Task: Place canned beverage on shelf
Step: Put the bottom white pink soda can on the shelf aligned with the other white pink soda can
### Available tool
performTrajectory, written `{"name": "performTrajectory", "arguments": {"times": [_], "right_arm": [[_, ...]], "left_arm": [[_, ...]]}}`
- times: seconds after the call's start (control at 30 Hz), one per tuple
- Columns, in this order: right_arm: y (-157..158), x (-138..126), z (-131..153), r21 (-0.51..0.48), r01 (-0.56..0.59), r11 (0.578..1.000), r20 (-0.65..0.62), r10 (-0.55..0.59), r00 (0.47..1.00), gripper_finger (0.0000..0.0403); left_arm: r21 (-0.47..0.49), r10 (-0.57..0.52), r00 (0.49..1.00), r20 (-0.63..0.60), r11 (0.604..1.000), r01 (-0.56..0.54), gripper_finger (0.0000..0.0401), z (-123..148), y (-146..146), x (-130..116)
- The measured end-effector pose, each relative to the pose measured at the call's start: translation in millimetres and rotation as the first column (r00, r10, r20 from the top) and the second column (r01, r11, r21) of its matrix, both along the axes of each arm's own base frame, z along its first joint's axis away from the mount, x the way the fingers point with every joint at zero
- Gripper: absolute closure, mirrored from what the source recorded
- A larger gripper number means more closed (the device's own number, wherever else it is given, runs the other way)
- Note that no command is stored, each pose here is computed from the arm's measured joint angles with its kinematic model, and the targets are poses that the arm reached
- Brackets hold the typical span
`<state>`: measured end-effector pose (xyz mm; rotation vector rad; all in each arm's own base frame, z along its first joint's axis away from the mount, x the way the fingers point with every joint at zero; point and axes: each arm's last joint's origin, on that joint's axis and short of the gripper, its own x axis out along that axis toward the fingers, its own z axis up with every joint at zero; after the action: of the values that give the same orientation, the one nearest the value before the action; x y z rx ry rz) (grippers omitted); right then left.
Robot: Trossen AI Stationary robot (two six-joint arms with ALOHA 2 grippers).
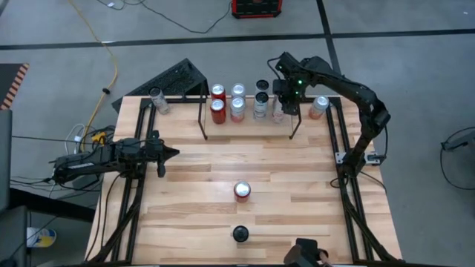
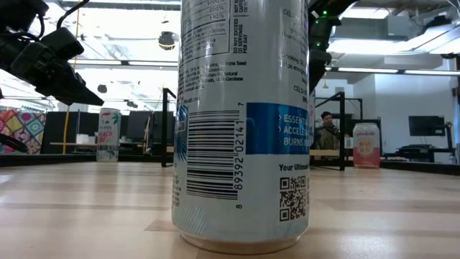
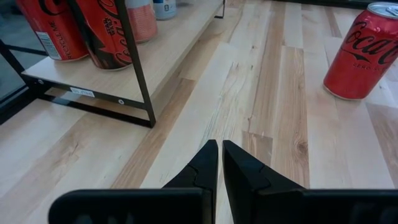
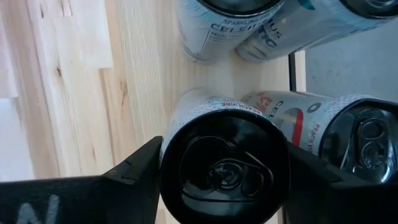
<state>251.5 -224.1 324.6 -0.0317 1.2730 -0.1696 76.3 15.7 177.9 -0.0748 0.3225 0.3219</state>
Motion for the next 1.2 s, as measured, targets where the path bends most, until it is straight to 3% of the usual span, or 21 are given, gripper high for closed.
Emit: {"name": "performTrajectory", "arguments": {"times": [0.47, 0.8, 1.0, 1.2], "right_arm": [[0.3, 0.2, 0.0, 0.008, 0.031, 1.000, 0.003, -0.031, 1.000, 0.0150], [-0.4, -0.1, 0.4, -0.017, 0.038, 0.999, -0.012, -0.038, 0.999, 0.0094], [1.2, 0.6, 0.2, -0.016, 0.033, 0.999, -0.020, -0.033, 0.999, 0.0088], [10.5, 2.8, 20.7, -0.074, 0.018, 0.997, -0.044, -0.022, 0.999, 0.0088]], "left_arm": [[0.000, 0.000, 1.000, 0.000, 1.000, 0.000, 0.0390, 0.0, 0.0, 0.0], [0.000, 0.000, 1.000, 0.000, 1.000, 0.000, 0.0390, 0.0, 0.0, 0.0], [0.000, 0.000, 1.000, 0.000, 1.000, 0.000, 0.0390, 0.1, 0.0, 0.0], [0.000, 0.000, 1.000, 0.000, 1.000, 0.000, 0.0390, 0.0, 0.0, 0.0]]}}
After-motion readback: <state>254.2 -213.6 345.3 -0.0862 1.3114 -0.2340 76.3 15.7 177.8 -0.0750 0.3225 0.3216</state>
